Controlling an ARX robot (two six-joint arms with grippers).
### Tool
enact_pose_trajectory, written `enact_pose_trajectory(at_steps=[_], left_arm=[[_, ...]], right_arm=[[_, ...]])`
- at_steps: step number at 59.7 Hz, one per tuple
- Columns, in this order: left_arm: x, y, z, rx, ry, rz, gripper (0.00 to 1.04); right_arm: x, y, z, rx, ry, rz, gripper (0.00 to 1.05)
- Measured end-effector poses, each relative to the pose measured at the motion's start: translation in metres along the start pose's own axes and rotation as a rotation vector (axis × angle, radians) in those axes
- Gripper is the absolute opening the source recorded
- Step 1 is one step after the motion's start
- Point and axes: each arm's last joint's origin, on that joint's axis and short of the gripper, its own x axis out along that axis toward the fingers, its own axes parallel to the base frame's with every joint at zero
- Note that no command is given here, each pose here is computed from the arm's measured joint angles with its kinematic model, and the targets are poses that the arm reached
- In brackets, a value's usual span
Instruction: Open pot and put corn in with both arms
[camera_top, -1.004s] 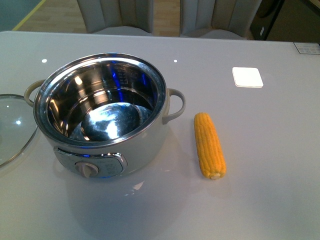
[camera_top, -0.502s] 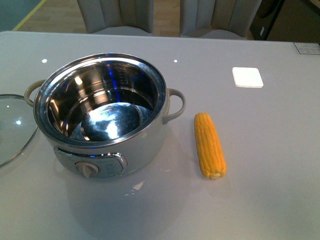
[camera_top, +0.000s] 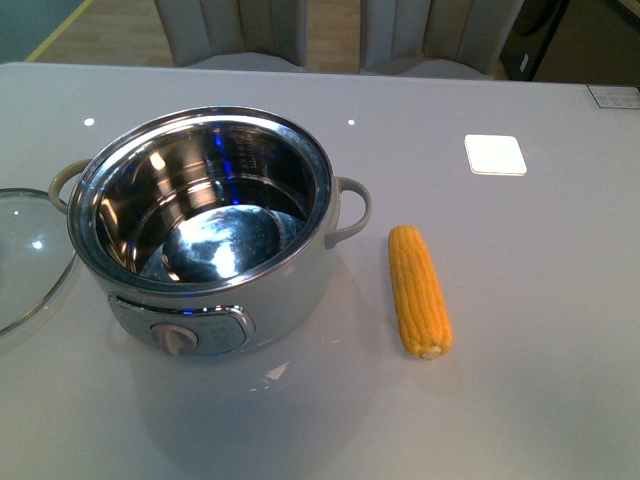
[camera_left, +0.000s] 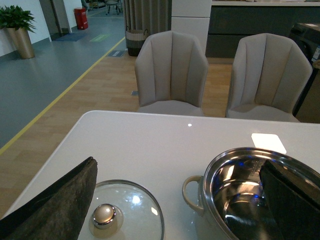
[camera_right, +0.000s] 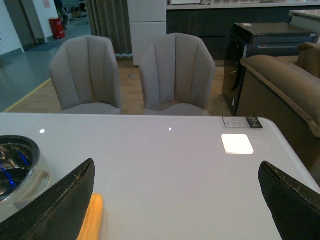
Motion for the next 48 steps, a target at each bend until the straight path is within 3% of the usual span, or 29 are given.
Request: enact_pose_trajectory(at_steps=[10,15,30,48], left_arm=[[-0.006,-0.01,-0.006,-0.003,-0.042,0.033,0.69],[-0.011,-0.017,-0.011,-0.004,-0.041,0.03,0.46],[-0.018,-0.028,-0.016,-0.008,-0.043,0.054,0.03],[-0.026,-0.037,-0.023,-0.009,-0.057,0.025,0.04]], right_arm=[[0.0,0.0,0.0,0.0,0.0,0.0,0.96],[0.0,0.0,0.0,0.0,0.0,0.0,0.96],[0.0,0.0,0.0,0.0,0.0,0.0,0.96],[0.0,0.0,0.0,0.0,0.0,0.0,0.96]])
